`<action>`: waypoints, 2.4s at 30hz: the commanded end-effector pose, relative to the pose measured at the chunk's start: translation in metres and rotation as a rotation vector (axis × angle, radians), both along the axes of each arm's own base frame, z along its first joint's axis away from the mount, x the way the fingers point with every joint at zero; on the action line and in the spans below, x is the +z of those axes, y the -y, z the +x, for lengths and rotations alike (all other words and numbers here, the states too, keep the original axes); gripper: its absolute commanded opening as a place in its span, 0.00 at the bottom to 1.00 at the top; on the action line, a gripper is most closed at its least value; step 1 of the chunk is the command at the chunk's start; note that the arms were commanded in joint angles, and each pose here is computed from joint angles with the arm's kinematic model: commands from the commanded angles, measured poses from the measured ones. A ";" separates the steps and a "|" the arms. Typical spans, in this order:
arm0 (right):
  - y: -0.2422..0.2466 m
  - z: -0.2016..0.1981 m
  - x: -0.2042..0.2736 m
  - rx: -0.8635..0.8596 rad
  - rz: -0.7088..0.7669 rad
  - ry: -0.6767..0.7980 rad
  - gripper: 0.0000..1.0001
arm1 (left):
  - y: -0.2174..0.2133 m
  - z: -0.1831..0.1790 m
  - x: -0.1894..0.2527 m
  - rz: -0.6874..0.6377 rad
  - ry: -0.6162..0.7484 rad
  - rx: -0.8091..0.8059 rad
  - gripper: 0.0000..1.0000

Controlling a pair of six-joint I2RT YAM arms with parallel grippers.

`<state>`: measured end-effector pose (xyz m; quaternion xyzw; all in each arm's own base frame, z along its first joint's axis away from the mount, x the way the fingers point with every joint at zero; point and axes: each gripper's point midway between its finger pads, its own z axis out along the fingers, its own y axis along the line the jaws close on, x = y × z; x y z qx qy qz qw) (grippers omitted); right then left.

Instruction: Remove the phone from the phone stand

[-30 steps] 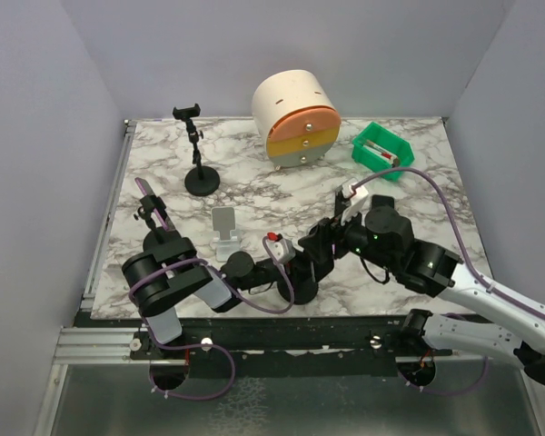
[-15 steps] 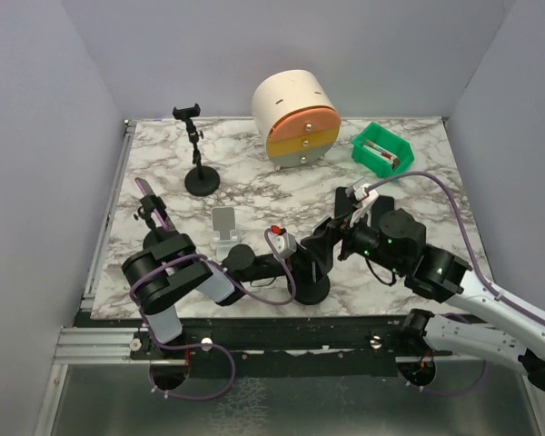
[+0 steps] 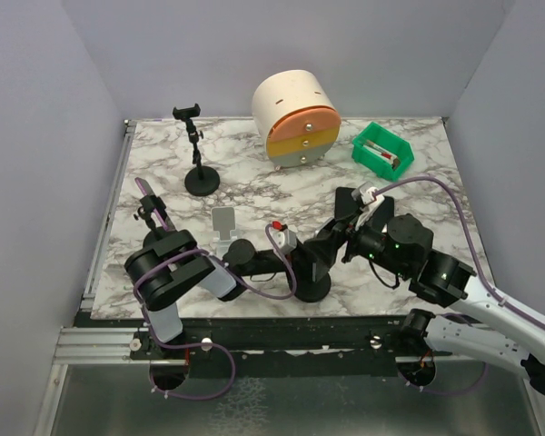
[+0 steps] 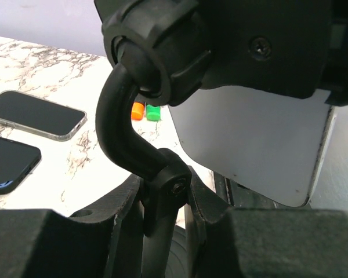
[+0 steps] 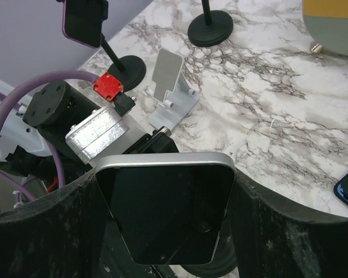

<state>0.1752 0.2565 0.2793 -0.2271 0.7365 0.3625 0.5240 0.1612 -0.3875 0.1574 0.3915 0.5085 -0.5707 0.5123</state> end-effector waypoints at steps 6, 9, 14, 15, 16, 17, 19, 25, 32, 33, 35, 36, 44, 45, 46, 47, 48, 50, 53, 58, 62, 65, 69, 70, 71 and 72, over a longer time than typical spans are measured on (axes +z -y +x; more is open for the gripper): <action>-0.025 -0.054 0.061 0.285 0.242 0.013 0.00 | -0.004 0.032 0.055 -0.215 0.071 0.091 0.00; -0.026 -0.058 0.063 0.313 0.255 0.021 0.00 | -0.001 0.032 0.057 -0.221 0.073 0.076 0.00; -0.028 -0.066 0.070 0.360 0.275 0.039 0.00 | 0.006 0.033 0.062 -0.233 0.078 0.052 0.00; -0.028 -0.068 0.071 0.370 0.278 0.042 0.00 | 0.006 0.034 0.062 -0.233 0.076 0.047 0.00; -0.028 -0.071 0.072 0.383 0.283 0.046 0.00 | 0.007 0.034 0.063 -0.234 0.074 0.041 0.00; -0.027 -0.072 0.075 0.388 0.289 0.052 0.00 | 0.008 0.035 0.063 -0.235 0.073 0.036 0.00; -0.025 -0.076 0.077 0.403 0.298 0.057 0.00 | 0.009 0.036 0.063 -0.234 0.071 0.029 0.00; -0.025 -0.082 0.081 0.433 0.326 0.074 0.00 | 0.011 0.039 0.059 -0.227 0.059 0.023 0.00; -0.012 -0.046 0.066 0.224 0.220 0.083 0.00 | 0.002 0.047 0.056 -0.227 0.046 0.099 0.00; -0.010 -0.039 0.064 0.189 0.205 0.089 0.00 | -0.001 0.048 0.055 -0.224 0.046 0.116 0.05; -0.007 -0.029 0.060 0.135 0.171 0.100 0.00 | -0.007 0.049 0.052 -0.216 0.043 0.145 0.24; -0.006 -0.024 0.058 0.113 0.156 0.106 0.00 | -0.010 0.049 0.051 -0.214 0.040 0.156 0.36; -0.004 0.003 0.054 0.000 0.070 0.136 0.00 | -0.040 0.045 0.057 -0.199 0.047 0.265 0.99; -0.002 0.007 0.054 -0.021 0.061 0.137 0.00 | -0.044 0.045 0.056 -0.183 0.045 0.279 0.99; -0.001 0.011 0.054 -0.041 0.053 0.141 0.00 | -0.047 0.045 0.053 -0.159 0.036 0.297 0.99; 0.000 0.014 0.055 -0.060 0.047 0.144 0.00 | -0.051 0.046 0.051 -0.138 0.028 0.324 0.99; 0.001 0.019 0.054 -0.086 0.039 0.142 0.00 | -0.055 0.047 0.049 -0.116 0.024 0.347 0.99; 0.005 0.028 0.054 -0.140 0.030 0.142 0.00 | -0.060 0.047 0.046 -0.064 0.024 0.392 0.99; 0.010 0.041 0.051 -0.226 0.023 0.135 0.00 | -0.065 0.046 0.039 0.026 -0.004 0.427 0.99; 0.017 0.058 0.037 -0.335 -0.008 0.124 0.00 | -0.083 0.033 0.045 0.038 -0.034 0.454 0.99; 0.016 0.066 0.027 -0.369 -0.045 0.117 0.00 | -0.087 0.026 0.059 0.017 -0.073 0.452 0.99; 0.019 0.074 0.021 -0.422 -0.071 0.097 0.00 | -0.083 0.029 0.075 -0.006 -0.136 0.455 0.99; 0.022 0.081 0.018 -0.488 -0.077 0.076 0.00 | -0.068 0.036 0.083 0.049 -0.233 0.462 0.99; 0.023 0.083 0.017 -0.498 -0.081 0.071 0.00 | -0.065 0.039 0.081 0.075 -0.230 0.475 0.99; 0.022 0.084 0.016 -0.508 -0.084 0.063 0.00 | -0.063 0.039 0.078 0.105 -0.214 0.489 0.99; 0.022 0.085 0.015 -0.515 -0.087 0.057 0.00 | -0.064 0.043 0.074 0.130 -0.204 0.537 0.99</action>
